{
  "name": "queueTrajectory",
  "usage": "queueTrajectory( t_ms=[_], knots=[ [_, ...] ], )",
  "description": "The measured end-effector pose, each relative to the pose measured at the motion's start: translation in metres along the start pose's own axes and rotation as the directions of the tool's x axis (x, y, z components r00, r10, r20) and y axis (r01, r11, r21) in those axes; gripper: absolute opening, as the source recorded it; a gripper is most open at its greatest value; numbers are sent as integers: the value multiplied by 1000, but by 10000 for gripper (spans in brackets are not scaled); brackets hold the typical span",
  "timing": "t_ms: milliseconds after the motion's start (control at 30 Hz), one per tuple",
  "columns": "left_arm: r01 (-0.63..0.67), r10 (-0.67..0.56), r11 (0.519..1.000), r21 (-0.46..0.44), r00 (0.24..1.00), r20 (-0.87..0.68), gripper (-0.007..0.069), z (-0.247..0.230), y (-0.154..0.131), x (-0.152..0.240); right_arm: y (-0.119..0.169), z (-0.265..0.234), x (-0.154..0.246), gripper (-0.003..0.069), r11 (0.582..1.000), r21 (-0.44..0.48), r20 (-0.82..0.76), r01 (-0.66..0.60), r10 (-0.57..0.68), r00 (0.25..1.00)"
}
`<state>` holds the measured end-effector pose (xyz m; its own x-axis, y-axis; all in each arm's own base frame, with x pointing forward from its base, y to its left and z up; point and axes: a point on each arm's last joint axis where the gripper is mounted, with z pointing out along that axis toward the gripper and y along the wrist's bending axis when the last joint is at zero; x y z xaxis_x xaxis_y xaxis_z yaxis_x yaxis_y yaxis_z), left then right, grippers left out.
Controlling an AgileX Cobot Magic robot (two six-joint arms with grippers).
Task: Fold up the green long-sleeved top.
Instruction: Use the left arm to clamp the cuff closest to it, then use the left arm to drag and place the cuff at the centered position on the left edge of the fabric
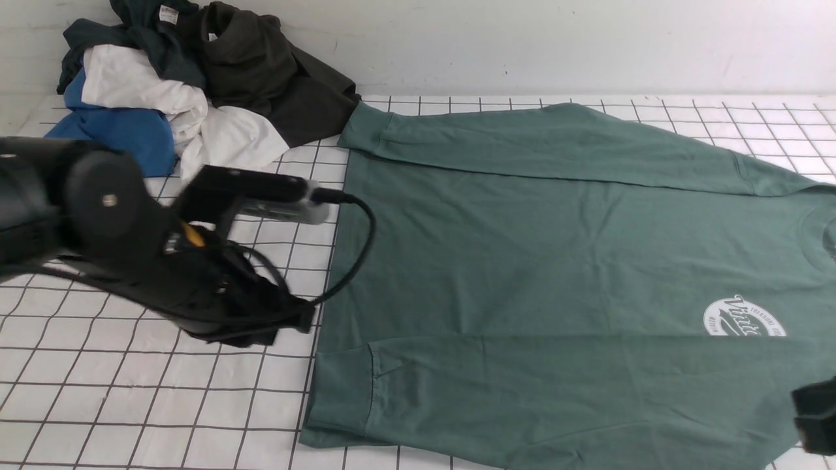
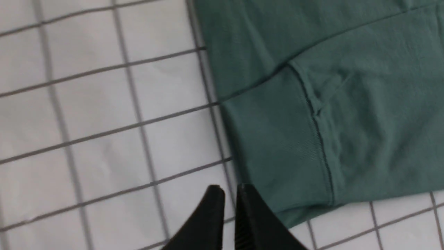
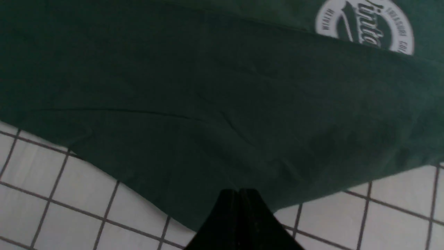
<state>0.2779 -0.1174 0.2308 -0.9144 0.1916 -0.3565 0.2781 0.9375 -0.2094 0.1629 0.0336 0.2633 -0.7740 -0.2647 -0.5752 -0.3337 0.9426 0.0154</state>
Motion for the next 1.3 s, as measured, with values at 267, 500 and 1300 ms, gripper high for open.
queueTrajectory(
  t_ms=[267, 500, 1300],
  knots=[
    [34, -31, 999, 19, 989, -142, 309, 71, 3, -29, 10, 17, -18, -10, 987, -13, 108, 157, -155, 982],
    [31, -27, 999, 20, 986, -165, 238, 88, 4, -37, 9, 18, -24, -10, 989, 7, 161, 150, -150, 976],
    [-298, 304, 952, -67, 902, 307, -7, 0, -21, -152, 8, 17, -26, -10, 989, 18, 186, 146, -147, 971]
  ],
)
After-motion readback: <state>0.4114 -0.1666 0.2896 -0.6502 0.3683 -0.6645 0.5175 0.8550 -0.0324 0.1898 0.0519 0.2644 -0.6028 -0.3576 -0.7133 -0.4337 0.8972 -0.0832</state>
